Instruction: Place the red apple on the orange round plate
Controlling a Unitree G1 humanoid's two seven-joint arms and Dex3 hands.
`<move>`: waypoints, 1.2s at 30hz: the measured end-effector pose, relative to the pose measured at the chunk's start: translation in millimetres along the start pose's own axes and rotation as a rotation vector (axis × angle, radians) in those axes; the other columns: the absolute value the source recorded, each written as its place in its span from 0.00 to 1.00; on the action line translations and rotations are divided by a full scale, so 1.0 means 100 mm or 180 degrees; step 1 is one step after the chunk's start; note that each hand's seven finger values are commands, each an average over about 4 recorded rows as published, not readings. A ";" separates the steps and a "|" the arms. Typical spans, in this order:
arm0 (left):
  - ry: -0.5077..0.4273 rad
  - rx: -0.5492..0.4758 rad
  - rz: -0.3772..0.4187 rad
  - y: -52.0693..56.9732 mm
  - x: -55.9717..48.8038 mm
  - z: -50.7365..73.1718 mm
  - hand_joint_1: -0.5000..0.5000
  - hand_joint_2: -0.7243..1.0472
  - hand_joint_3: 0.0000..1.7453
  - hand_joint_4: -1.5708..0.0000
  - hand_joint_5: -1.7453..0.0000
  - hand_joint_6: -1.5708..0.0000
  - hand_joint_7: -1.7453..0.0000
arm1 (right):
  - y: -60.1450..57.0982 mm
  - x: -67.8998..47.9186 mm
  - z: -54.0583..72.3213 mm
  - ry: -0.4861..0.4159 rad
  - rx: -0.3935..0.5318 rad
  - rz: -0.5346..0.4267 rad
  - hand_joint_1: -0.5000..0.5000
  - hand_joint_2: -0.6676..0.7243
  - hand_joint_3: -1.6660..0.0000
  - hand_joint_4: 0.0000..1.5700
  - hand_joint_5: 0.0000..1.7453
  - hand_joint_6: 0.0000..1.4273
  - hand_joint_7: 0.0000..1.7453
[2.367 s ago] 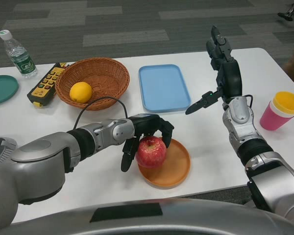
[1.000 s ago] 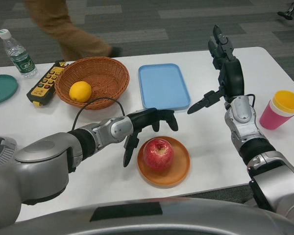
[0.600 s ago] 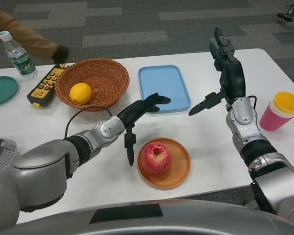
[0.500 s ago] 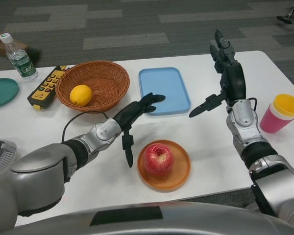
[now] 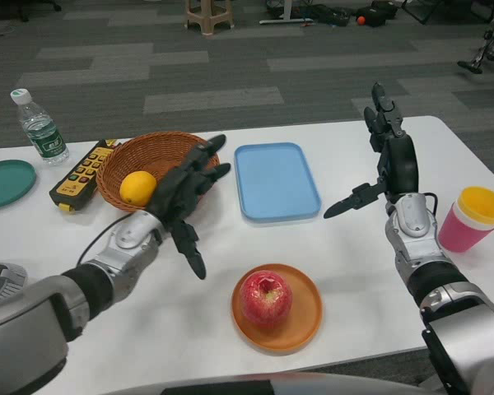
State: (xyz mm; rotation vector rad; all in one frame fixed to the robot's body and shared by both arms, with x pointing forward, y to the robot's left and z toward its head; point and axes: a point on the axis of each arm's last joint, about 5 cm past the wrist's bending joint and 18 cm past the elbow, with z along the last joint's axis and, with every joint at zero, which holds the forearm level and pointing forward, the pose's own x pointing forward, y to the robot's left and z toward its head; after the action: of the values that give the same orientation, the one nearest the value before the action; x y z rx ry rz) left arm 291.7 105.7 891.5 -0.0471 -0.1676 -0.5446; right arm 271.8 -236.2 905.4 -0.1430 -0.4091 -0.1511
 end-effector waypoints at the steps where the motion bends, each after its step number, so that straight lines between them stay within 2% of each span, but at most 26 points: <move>1: -0.0057 -0.0044 0.0053 0.04 -0.02 0.02 0.03 0.05 0.03 1.00 0.65 1.00 0.84 | 0.01 0.02 0.01 -0.0017 0.0009 -0.0004 0.04 0.68 1.00 0.00 0.00 0.00 0.00; 8: -0.0371 -0.0257 0.0283 0.18 -0.15 0.12 0.02 0.05 0.05 1.00 0.65 1.00 0.84 | 0.06 0.05 0.05 -0.0114 0.0079 0.0014 0.04 0.68 1.00 0.00 0.00 0.00 0.00; 12: -0.0602 -0.0232 0.0447 0.28 -0.18 0.23 0.02 0.05 0.04 1.00 0.65 1.00 0.85 | 0.07 0.05 0.05 -0.0117 0.0089 0.0015 0.04 0.68 1.00 0.00 0.00 0.00 0.00; 16: -0.0786 -0.0182 0.0498 0.31 -0.19 0.31 0.02 0.05 0.05 1.00 0.65 1.00 0.84 | 0.08 0.06 0.06 -0.0144 0.0100 0.0024 0.04 0.68 1.00 0.00 0.00 0.00 0.00; 19: -0.0905 -0.0133 0.0547 0.34 -0.20 0.37 0.02 0.05 0.03 1.00 0.60 1.00 0.84 | 0.08 0.07 0.08 -0.0190 0.0115 0.0041 0.04 0.65 1.00 0.00 0.00 0.00 0.00; 21: -0.0949 -0.0125 0.0568 0.35 -0.20 0.39 0.02 0.05 0.00 1.00 0.59 1.00 0.84 | 0.09 0.08 0.09 -0.0212 0.0121 0.0051 0.04 0.64 1.00 0.00 0.00 0.00 0.00; 27: -0.1077 -0.0097 0.0601 0.36 -0.22 0.45 0.02 0.05 0.05 1.00 0.59 1.00 0.84 | 0.10 0.08 0.15 -0.0336 0.0168 0.0108 0.04 0.64 1.00 0.00 0.00 0.00 0.00; 36: -0.1133 -0.0090 0.0650 0.37 -0.21 0.48 0.02 0.05 0.04 1.00 0.59 1.00 0.84 | 0.07 0.01 0.16 -0.0381 0.0195 0.0073 0.04 0.64 1.00 0.00 0.00 0.00 0.00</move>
State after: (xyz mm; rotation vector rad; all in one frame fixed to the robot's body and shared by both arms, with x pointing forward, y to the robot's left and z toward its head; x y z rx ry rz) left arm 285.9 152.2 934.9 -0.1871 -0.4969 -0.3310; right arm 267.8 -226.9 919.3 -0.0964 -0.5305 -0.1075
